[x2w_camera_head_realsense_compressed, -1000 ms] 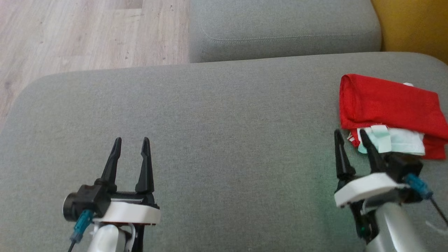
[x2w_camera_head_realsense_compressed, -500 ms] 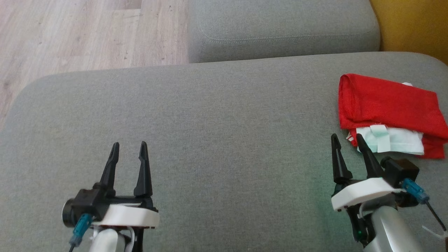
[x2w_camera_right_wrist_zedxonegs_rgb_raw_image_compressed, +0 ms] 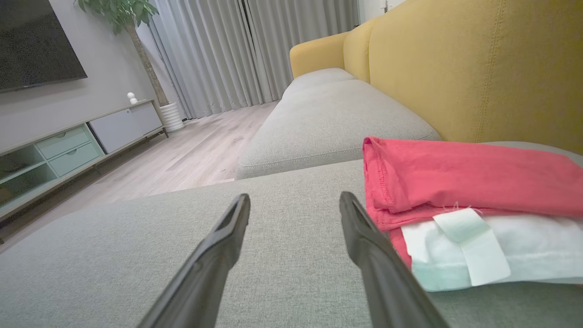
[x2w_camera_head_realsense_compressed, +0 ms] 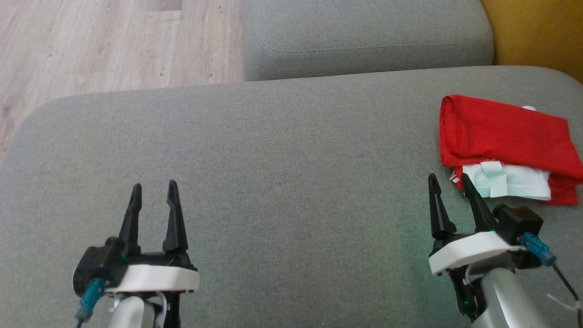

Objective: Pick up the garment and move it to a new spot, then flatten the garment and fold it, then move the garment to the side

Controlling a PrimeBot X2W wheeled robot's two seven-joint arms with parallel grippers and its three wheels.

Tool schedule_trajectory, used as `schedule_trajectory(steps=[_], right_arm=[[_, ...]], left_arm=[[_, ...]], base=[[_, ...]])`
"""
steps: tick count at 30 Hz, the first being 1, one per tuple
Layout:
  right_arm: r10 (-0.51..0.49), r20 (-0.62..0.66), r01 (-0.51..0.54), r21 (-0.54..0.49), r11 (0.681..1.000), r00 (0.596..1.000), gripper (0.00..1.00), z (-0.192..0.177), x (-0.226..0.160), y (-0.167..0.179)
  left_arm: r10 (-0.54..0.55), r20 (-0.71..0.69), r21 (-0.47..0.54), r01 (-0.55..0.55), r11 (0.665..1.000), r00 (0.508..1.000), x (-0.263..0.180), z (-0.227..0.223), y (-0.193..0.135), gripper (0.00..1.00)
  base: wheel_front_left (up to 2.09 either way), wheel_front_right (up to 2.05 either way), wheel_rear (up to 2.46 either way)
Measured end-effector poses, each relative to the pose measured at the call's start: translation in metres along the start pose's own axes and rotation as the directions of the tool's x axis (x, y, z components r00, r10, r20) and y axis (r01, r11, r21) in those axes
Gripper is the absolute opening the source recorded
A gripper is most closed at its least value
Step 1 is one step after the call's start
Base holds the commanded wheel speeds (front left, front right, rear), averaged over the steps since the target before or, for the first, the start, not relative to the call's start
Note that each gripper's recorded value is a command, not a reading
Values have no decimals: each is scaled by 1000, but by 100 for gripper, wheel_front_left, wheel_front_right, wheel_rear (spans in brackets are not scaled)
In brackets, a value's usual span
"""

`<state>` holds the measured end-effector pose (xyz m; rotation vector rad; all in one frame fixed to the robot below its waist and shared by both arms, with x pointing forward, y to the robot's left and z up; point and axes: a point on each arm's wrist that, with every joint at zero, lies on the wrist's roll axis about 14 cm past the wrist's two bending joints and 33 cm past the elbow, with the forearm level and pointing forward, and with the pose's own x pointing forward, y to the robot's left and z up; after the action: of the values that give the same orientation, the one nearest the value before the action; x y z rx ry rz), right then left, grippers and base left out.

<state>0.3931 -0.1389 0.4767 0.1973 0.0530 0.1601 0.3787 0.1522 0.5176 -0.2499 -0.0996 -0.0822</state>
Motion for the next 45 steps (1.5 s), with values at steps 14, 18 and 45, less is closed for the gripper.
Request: schedule_trajectory(steps=[14,18,45], right_arm=[[-22,-63,22,7,1000,998,0,-21,-10,-6],[-49,-143,55,38,998,988,0,-48,-28,-12],[-127,-113,158,328,931,985,0,-31,-22,-29]], left_arm=[[35,-61,-41,-38,998,998,-8,-20,7,0],[64,-140,-64,-73,995,988,-23,-43,14,0],[119,-187,-328,-177,928,975,-22,-46,27,0]], base=[[0,0,0],[0,0,0],[0,0,0]])
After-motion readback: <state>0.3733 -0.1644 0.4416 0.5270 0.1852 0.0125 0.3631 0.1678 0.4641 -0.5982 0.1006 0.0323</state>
